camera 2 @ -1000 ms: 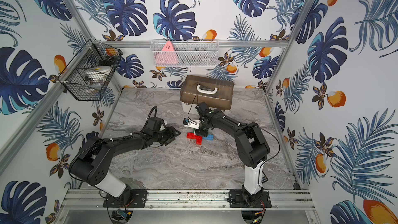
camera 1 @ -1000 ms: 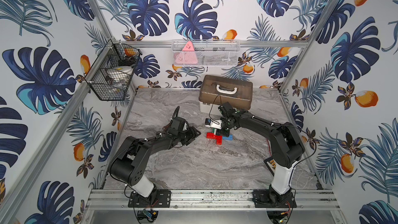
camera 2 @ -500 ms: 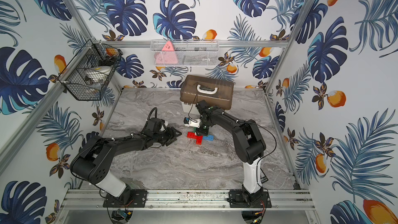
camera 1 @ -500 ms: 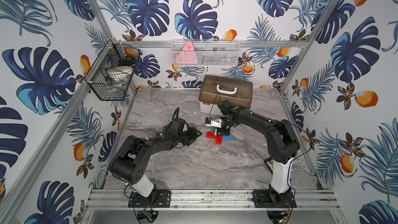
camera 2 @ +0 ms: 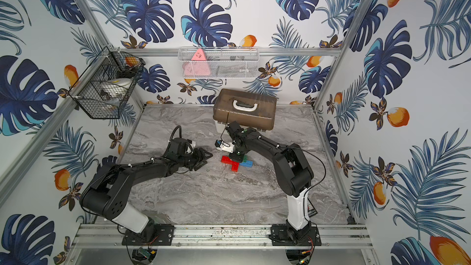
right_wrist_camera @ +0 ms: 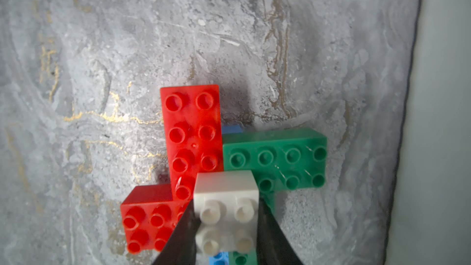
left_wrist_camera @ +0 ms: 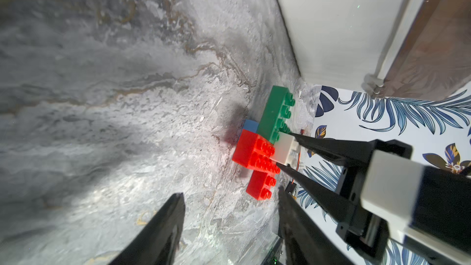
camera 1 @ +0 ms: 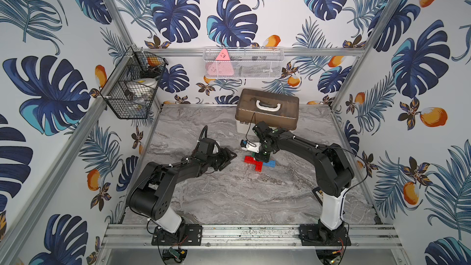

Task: Assemble a small pinwheel with lego
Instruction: Assemble the lego brick with the lego brick, then reset both arms

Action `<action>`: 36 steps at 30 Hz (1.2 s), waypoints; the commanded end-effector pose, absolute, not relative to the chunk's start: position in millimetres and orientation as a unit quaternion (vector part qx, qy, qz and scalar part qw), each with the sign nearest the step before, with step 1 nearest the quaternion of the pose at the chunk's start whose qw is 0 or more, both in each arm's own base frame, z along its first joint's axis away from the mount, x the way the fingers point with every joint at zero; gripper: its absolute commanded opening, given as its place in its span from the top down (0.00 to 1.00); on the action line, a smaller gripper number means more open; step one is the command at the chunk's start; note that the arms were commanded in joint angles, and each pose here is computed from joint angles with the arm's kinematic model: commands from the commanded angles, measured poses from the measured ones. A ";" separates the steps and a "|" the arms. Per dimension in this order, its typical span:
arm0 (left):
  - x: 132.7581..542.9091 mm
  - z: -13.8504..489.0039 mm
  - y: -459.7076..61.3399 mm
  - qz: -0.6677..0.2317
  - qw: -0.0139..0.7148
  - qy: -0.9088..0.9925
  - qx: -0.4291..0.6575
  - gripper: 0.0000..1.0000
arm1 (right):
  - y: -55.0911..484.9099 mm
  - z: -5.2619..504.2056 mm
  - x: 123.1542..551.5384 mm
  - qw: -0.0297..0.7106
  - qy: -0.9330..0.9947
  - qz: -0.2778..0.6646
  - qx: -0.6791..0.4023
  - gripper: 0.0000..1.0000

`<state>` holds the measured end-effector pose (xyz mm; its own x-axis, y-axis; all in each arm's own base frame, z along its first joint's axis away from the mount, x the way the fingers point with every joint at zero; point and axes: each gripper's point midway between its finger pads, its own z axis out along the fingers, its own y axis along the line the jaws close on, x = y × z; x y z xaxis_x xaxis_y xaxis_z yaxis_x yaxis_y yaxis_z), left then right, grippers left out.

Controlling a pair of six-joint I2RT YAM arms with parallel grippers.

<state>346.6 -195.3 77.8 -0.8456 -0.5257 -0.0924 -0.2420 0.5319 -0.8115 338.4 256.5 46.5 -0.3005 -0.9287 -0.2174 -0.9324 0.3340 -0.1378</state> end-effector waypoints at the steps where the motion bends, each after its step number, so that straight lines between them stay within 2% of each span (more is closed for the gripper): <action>1: 341.8 80.2 -185.2 -0.400 0.174 0.874 -0.215 0.35 | 219.2 31.0 306.1 0.055 0.908 -0.048 -0.412 0.95; 3: 336.1 81.3 -179.3 -0.383 0.172 0.880 -0.221 0.35 | 198.9 43.7 308.1 0.046 0.962 -0.099 -0.251 0.92; 5: 328.6 80.5 -170.4 -0.363 0.171 0.885 -0.238 0.33 | 193.8 42.6 295.3 0.027 0.983 -0.095 -0.154 0.90; 8: 316.9 86.0 -161.7 -0.350 0.175 0.886 -0.249 0.30 | 190.7 36.7 284.3 0.032 0.995 -0.068 -0.072 0.84; 11: 302.8 93.5 -157.1 -0.340 0.170 0.893 -0.241 0.30 | 187.1 40.6 285.5 0.039 0.998 -0.039 -0.016 0.84; 15: 288.6 100.6 -147.6 -0.323 0.177 0.899 -0.237 0.29 | 193.0 46.4 289.4 0.044 0.999 -0.030 -0.006 0.83; 21: 281.4 104.2 -146.6 -0.320 0.174 0.903 -0.227 0.19 | 206.0 62.7 292.9 0.059 0.998 -0.005 -0.017 0.60; 22: 281.9 105.5 -146.2 -0.318 0.175 0.904 -0.226 0.16 | 210.4 71.6 294.2 0.071 0.997 0.001 -0.023 0.51; 23: 283.6 108.2 -145.1 -0.314 0.180 0.905 -0.224 0.15 | 217.0 83.3 296.4 0.089 0.995 0.007 -0.032 0.38; 25: 288.4 116.1 -144.0 -0.309 0.191 0.906 -0.215 0.12 | 230.8 104.4 300.6 0.118 0.991 0.027 -0.049 0.25; 26: 291.5 121.6 -145.5 -0.310 0.196 0.907 -0.205 0.10 | 237.5 116.0 302.0 0.133 0.989 0.040 -0.058 0.03; 27: 294.6 128.3 -146.9 -0.311 0.204 0.908 -0.192 0.08 | 243.6 126.6 302.8 0.148 0.985 0.051 -0.066 0.00; 30: 306.3 149.5 -139.3 -0.277 0.237 0.917 -0.159 0.02 | 254.9 159.0 304.7 0.197 0.973 0.097 -0.076 0.00; 32: 317.3 169.9 -129.2 -0.244 0.281 0.919 -0.130 0.01 | 251.8 182.4 308.0 0.248 0.958 0.119 -0.084 0.00; 36: 338.1 203.2 -93.4 -0.128 0.385 0.911 -0.071 0.01 | 207.2 218.6 319.7 0.382 0.917 0.078 -0.087 0.00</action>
